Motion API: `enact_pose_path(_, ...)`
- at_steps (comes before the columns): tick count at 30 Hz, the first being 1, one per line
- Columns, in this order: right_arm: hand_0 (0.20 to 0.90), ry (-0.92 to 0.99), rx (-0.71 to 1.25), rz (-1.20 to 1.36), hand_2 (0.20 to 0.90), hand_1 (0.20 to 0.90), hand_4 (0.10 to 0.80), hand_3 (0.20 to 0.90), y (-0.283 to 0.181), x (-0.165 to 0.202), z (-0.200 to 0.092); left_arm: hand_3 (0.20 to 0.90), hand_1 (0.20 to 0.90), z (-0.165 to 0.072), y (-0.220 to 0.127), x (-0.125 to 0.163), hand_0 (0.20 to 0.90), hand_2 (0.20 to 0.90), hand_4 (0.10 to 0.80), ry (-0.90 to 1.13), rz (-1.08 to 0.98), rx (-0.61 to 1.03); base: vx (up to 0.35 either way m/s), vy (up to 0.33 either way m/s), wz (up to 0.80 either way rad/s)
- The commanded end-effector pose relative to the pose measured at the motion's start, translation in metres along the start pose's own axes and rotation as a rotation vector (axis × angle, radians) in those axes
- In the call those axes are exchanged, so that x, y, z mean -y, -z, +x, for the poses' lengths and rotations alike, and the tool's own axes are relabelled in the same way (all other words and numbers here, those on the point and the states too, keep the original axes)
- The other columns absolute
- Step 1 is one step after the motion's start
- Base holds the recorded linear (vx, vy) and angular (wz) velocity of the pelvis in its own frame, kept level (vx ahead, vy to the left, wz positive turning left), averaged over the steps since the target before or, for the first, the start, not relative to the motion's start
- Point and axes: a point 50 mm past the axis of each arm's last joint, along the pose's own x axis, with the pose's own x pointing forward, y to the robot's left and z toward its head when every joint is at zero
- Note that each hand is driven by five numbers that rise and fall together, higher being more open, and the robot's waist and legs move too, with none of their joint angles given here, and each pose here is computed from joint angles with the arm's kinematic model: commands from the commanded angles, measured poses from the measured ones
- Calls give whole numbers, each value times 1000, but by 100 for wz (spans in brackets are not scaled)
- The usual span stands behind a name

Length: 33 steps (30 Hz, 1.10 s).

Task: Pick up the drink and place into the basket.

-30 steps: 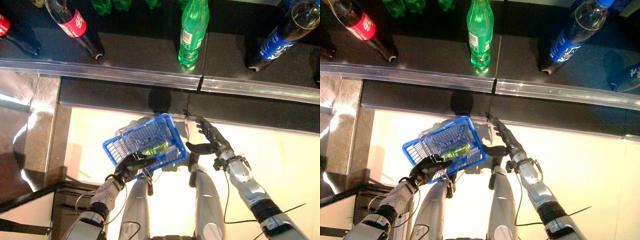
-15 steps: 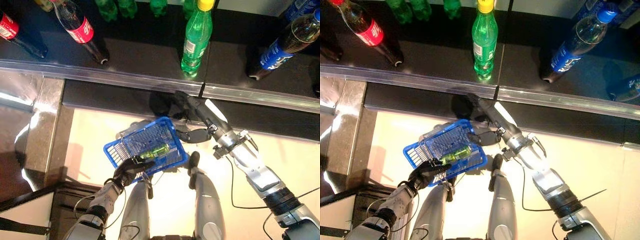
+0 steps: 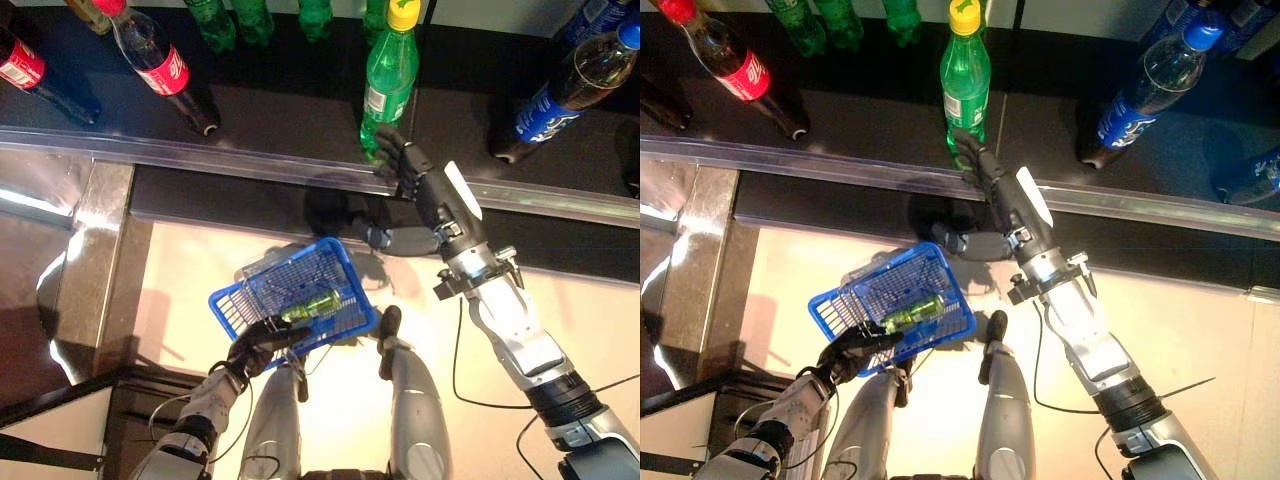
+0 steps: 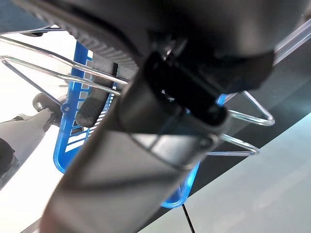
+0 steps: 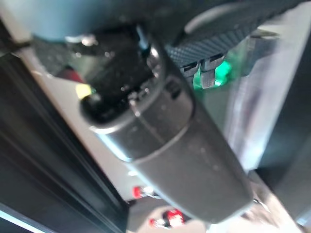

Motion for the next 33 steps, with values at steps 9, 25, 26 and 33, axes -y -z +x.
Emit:
enact_pose_path(9, 900, 216, 415, 99, 900, 900, 800, 900, -70, 26, 8, 200, 300, -31, 23, -26, 300, 300, 100, 9, 10, -34, 18, 1, 0)
enact_pose_path(25, 900, 299, 393, 66, 900, 900, 800, 900, -71, 41, 23, 200, 300, -30, 25, -24, 300, 300, 100, 14, 24, -60, 2, 0, 0)
enact_pose_path(26, 900, 298, 391, 67, 900, 900, 800, 900, -71, 42, 24, 200, 300, -30, 25, -23, 300, 300, 100, 13, 26, -61, 0, 0, 0)
enact_pose_path(33, 900, 296, 312, 76, 900, 900, 800, 900, -62, 49, 39, 200, 300, -30, 22, -24, 300, 300, 100, 19, 53, -82, 7, -10, 0)
